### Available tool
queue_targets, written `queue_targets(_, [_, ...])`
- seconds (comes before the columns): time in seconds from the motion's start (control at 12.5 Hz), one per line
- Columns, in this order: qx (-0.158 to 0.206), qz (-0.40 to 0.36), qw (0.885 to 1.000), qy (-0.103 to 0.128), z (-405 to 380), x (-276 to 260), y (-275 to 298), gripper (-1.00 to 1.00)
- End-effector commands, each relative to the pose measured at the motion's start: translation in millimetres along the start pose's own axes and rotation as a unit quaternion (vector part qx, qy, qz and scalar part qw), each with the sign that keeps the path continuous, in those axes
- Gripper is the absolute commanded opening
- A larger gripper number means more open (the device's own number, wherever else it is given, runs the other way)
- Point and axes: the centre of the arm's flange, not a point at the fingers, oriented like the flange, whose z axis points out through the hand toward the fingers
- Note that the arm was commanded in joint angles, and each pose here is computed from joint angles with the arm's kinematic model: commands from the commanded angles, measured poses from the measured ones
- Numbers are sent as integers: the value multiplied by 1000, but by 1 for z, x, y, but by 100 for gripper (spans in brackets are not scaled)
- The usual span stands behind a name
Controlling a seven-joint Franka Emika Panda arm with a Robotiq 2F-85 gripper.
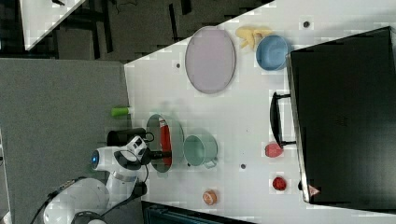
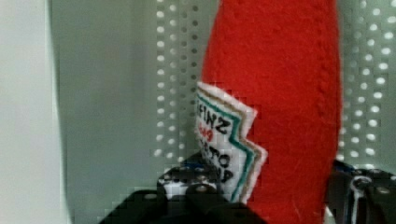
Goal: Pick ketchup from strainer and place it on the table
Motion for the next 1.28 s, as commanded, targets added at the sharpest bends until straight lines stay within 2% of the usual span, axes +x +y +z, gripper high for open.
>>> queue_targets(0.08, [1, 18, 999, 46, -48, 5, -16, 19])
queue_targets(0.24, [-13, 28, 997, 63, -85, 3, -22, 19])
queue_targets(0.4, [-25, 63, 996, 57, -123, -5, -30, 19])
queue_targets(0.72, [2, 159, 986, 41, -200, 10, -32, 19])
queue_targets(0.96, [-16, 173, 984, 45, -252, 43, -8, 19])
queue_targets(1.28, [-47, 171, 984, 27, -302, 95, 63, 19])
